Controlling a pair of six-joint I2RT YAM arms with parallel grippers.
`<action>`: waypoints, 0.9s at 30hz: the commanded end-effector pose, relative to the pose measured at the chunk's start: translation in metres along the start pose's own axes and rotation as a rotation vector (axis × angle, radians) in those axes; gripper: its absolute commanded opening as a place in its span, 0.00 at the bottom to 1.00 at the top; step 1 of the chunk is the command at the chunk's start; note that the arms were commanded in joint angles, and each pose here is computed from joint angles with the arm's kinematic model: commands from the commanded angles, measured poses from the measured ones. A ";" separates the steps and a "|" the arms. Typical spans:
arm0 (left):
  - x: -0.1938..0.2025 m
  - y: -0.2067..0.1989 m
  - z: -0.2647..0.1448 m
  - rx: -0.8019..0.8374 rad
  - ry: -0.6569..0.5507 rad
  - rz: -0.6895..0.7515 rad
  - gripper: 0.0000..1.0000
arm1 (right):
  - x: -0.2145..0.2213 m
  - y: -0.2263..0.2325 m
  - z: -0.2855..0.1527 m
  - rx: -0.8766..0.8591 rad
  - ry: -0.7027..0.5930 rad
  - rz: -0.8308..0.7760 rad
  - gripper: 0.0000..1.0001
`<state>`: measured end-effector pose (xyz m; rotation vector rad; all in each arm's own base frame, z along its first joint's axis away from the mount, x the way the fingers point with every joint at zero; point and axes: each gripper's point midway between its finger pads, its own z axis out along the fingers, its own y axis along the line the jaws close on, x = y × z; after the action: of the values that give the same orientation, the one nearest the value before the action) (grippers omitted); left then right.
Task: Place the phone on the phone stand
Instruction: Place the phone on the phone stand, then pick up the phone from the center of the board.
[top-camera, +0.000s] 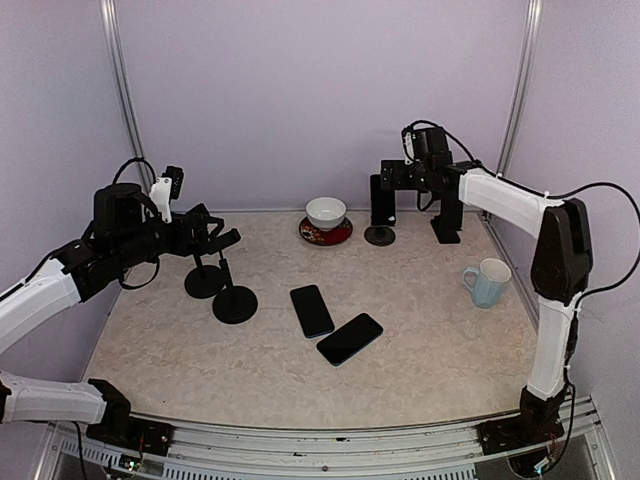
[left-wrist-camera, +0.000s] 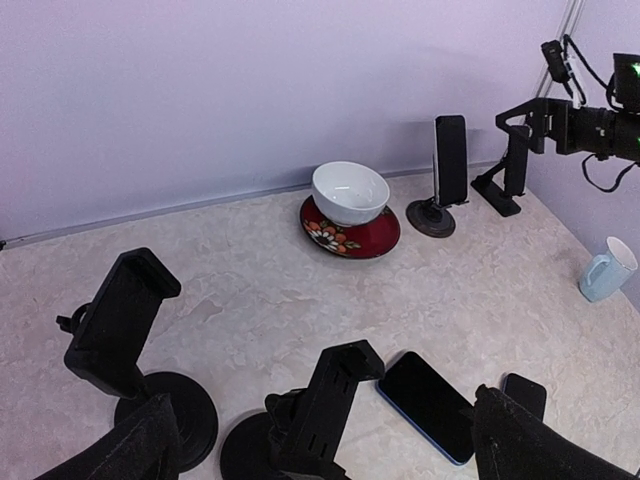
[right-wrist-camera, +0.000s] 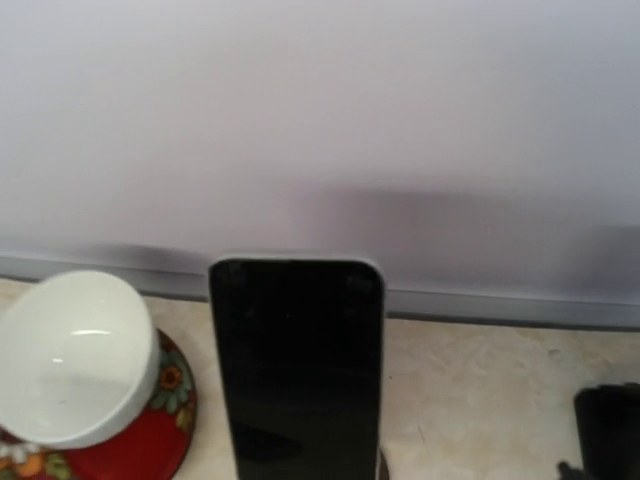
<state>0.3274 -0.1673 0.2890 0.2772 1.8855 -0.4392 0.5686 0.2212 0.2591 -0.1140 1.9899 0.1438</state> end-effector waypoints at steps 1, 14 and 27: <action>0.000 0.006 0.001 -0.019 -0.014 -0.006 0.99 | -0.003 0.012 -0.041 -0.057 0.041 0.064 1.00; 0.013 0.011 0.012 -0.043 0.026 0.000 0.99 | 0.012 0.097 -0.178 -0.362 0.083 0.088 1.00; 0.005 0.009 0.007 -0.029 -0.016 0.017 0.99 | -0.030 0.179 -0.318 -0.766 -0.032 0.171 1.00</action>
<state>0.3348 -0.1648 0.2662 0.2720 1.9298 -0.3982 0.2903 0.3369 0.4051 -0.4050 1.8609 0.8914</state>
